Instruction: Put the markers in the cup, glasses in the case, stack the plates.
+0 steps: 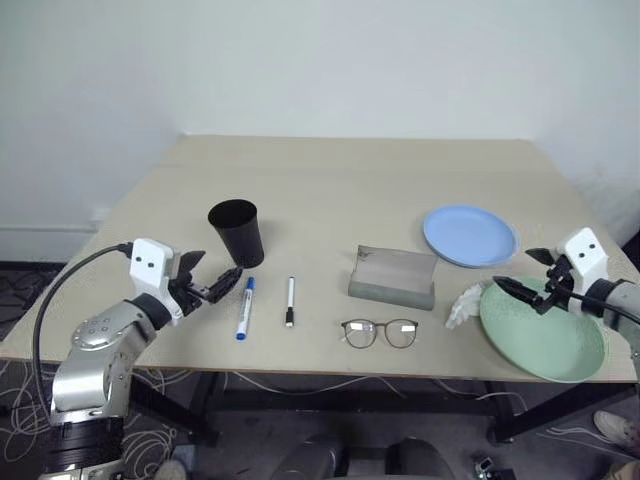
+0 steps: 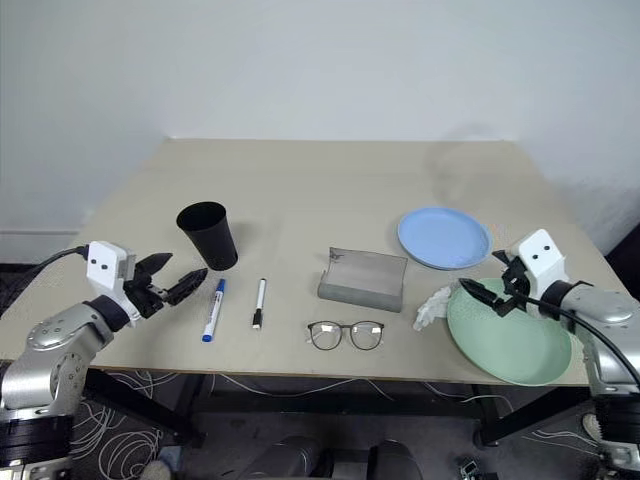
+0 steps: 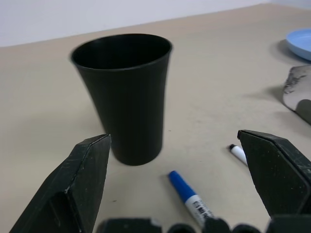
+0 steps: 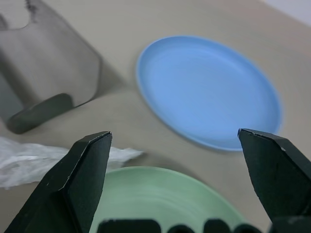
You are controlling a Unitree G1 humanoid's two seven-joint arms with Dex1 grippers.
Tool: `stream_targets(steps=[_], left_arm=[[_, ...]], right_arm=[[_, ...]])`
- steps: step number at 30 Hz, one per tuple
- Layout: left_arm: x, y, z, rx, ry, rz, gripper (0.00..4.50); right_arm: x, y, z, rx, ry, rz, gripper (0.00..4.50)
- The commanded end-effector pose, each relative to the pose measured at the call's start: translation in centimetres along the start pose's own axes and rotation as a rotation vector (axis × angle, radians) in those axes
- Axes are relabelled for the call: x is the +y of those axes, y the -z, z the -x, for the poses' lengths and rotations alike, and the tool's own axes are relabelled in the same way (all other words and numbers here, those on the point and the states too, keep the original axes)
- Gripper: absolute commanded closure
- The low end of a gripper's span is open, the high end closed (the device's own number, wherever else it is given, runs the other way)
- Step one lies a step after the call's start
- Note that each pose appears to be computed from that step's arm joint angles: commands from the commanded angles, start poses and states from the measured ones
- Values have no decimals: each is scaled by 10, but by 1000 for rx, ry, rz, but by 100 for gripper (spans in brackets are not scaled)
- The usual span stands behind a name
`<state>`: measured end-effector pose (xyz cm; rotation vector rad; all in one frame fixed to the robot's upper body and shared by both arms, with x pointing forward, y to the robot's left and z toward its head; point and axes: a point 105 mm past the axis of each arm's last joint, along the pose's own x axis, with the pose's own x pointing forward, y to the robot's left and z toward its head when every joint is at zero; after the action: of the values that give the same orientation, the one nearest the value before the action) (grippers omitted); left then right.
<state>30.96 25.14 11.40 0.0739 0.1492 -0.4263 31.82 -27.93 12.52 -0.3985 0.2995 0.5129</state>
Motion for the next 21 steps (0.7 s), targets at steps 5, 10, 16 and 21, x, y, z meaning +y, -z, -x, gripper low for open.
stream_targets(steps=[5,10,16,21], left_arm=[[-4,-12,9,-50,-8,-26,7],[-2,-8,18,-39,-20,-29,7],[2,-8,19,-31,-18,-35,7],[8,-10,18,-27,-6,-49,7]], right_arm=[[-3,-31,-13,-69,-26,60,0],[-4,-30,-11,-57,-35,69,0],[-5,-29,-7,-49,-38,77,0],[-9,-27,-2,-39,-18,84,0]])
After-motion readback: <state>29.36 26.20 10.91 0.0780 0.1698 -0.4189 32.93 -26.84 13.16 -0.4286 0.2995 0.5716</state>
